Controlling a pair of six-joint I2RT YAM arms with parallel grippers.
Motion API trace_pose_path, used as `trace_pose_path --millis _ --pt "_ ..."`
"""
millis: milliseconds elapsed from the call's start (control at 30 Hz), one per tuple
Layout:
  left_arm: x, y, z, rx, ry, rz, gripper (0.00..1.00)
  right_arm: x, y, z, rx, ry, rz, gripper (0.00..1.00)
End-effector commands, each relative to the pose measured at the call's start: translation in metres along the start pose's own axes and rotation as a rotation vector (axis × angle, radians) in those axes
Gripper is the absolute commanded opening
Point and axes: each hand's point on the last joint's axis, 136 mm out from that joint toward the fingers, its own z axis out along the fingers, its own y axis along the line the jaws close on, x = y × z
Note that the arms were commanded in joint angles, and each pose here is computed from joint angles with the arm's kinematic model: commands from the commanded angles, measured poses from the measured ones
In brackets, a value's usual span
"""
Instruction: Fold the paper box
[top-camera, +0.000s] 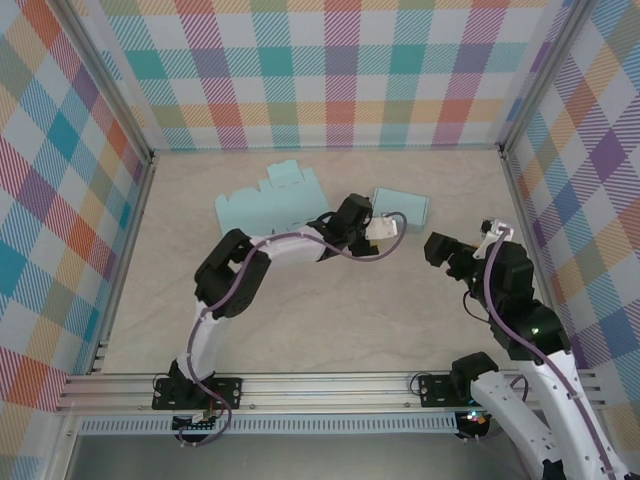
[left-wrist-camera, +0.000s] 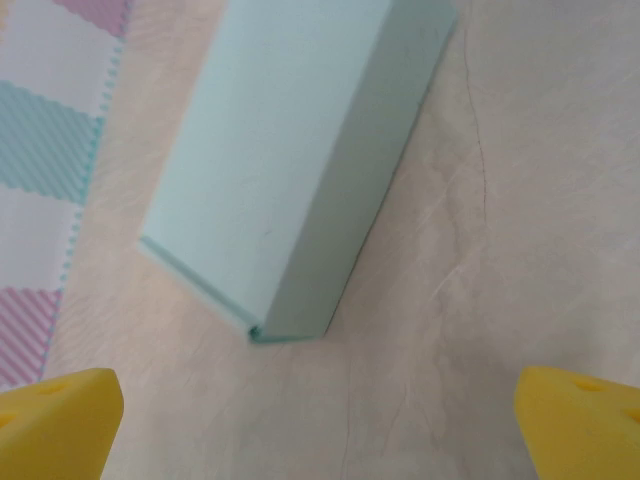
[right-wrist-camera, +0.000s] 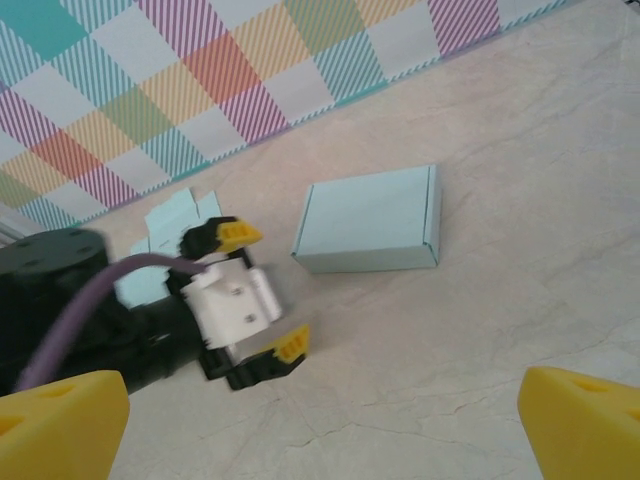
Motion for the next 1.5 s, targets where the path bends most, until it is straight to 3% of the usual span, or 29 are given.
trace_pose_path --millis 0,133,267,467,600,833,1100,1467 --pt "-0.041 0.048 -0.060 -0.162 -0.175 -0.163 1.00 -0.017 0.007 0.003 -0.013 -0.048 0.026 1.00" --pt "-0.027 0.079 -0.123 -0.331 -0.198 -0.373 1.00 -0.011 0.027 0.026 -0.072 0.040 0.024 1.00" --pt "0.010 0.094 -0.170 -0.438 -0.190 -0.619 1.00 0.004 0.053 0.061 -0.158 0.169 0.011 1.00" --pt "0.121 0.100 -0.221 -0.649 -0.084 -1.123 1.00 0.049 0.098 0.117 -0.240 0.385 0.006 0.98" --pt "0.171 0.081 -0.245 -0.720 -0.020 -1.320 1.00 0.090 0.125 0.154 -0.293 0.504 0.093 0.92" --pt "0.235 0.041 -0.296 -0.928 0.149 -1.452 1.00 0.150 0.151 0.203 -0.284 0.650 0.225 0.83" --pt "0.252 0.016 -0.315 -0.933 0.191 -1.467 1.00 0.196 0.167 0.244 -0.279 0.761 0.342 0.70" --pt "0.256 0.002 -0.315 -0.887 0.202 -1.475 1.00 0.225 0.167 0.276 -0.206 0.801 0.376 0.64"
